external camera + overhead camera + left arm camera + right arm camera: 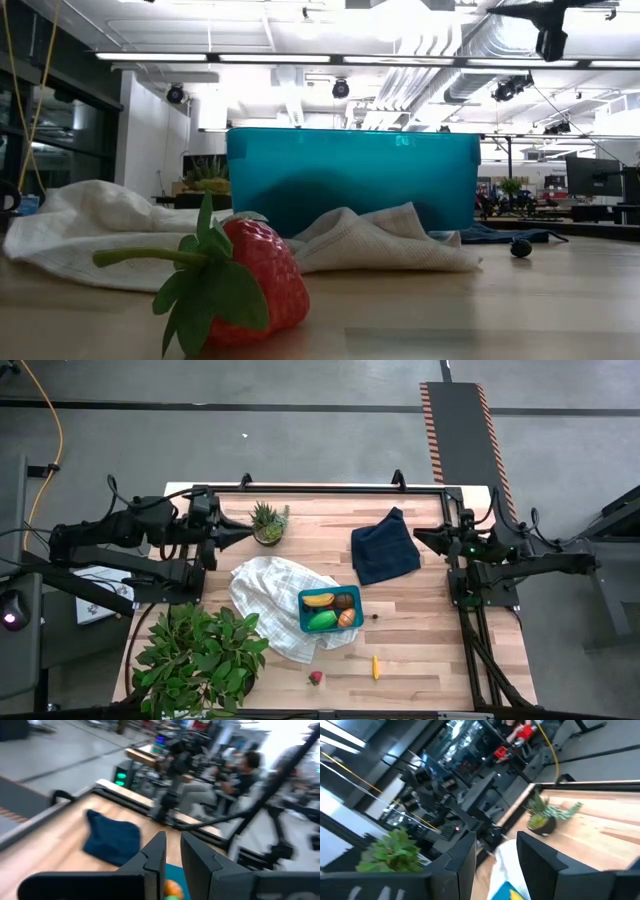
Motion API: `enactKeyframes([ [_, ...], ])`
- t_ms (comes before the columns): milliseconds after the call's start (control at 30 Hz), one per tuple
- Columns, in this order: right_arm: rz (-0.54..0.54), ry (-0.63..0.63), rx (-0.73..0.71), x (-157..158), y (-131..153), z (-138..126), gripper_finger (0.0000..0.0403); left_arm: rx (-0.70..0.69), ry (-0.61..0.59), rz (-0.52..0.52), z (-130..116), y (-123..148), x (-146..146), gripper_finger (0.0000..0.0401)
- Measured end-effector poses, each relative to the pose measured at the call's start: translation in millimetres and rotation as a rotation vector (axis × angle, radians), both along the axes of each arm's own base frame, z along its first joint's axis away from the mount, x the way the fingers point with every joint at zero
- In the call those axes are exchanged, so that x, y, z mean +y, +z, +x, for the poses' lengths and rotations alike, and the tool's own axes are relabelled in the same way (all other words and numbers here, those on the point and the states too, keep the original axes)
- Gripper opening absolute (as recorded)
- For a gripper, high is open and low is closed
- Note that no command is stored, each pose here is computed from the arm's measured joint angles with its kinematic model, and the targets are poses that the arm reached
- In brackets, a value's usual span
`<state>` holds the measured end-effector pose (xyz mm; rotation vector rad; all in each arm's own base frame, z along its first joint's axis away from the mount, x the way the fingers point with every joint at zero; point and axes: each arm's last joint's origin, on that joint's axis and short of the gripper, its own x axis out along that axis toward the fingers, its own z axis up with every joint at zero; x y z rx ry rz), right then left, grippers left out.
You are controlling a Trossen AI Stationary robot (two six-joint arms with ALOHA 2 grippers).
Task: Pick and placing Produce into tupperware
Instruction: Put the blueberry into the blue bin
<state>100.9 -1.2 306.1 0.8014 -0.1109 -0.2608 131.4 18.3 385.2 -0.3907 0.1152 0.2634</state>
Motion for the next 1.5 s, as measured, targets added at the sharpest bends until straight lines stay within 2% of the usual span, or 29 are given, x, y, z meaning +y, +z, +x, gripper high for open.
enactKeyframes([
  [167, 0.034, 0.085, -0.019, 5, 2, 9, 0.0133, -0.016, -0.111, -0.081, -3, -21, -4, 0.0046],
  [300, 0.092, 0.205, 0.046, 15, -5, 26, 0.0133, 0.014, -0.189, -0.143, -2, -37, -6, 0.0046],
  [467, 0.144, 0.301, 0.184, 34, -22, 49, 0.0133, 0.043, -0.189, -0.191, -2, -52, -7, 0.0046],
  [600, 0.228, 0.334, 0.306, 49, -40, 63, 0.0133, 0.044, -0.183, -0.217, -4, -57, -7, 0.0046],
  [767, 0.254, 0.308, 0.498, 67, -53, 78, 0.0133, 0.028, -0.181, -0.230, -8, -56, -7, 0.0046],
  [967, 0.141, 0.250, 0.775, 85, -38, 94, 0.0133, 0.032, -0.175, -0.230, -13, -56, -8, 0.0046],
  [1100, 0.088, 0.220, 0.880, 93, -30, 102, 0.0133, 0.038, -0.170, -0.231, -14, -57, -8, 0.0046],
  [1300, -0.057, 0.080, 0.836, 115, -32, 108, 0.0133, 0.040, -0.168, -0.230, -14, -57, -8, 0.0046],
  [1500, -0.073, -0.041, 0.743, 141, -47, 90, 0.0133, 0.058, -0.165, -0.237, -14, -59, -8, 0.0046],
])
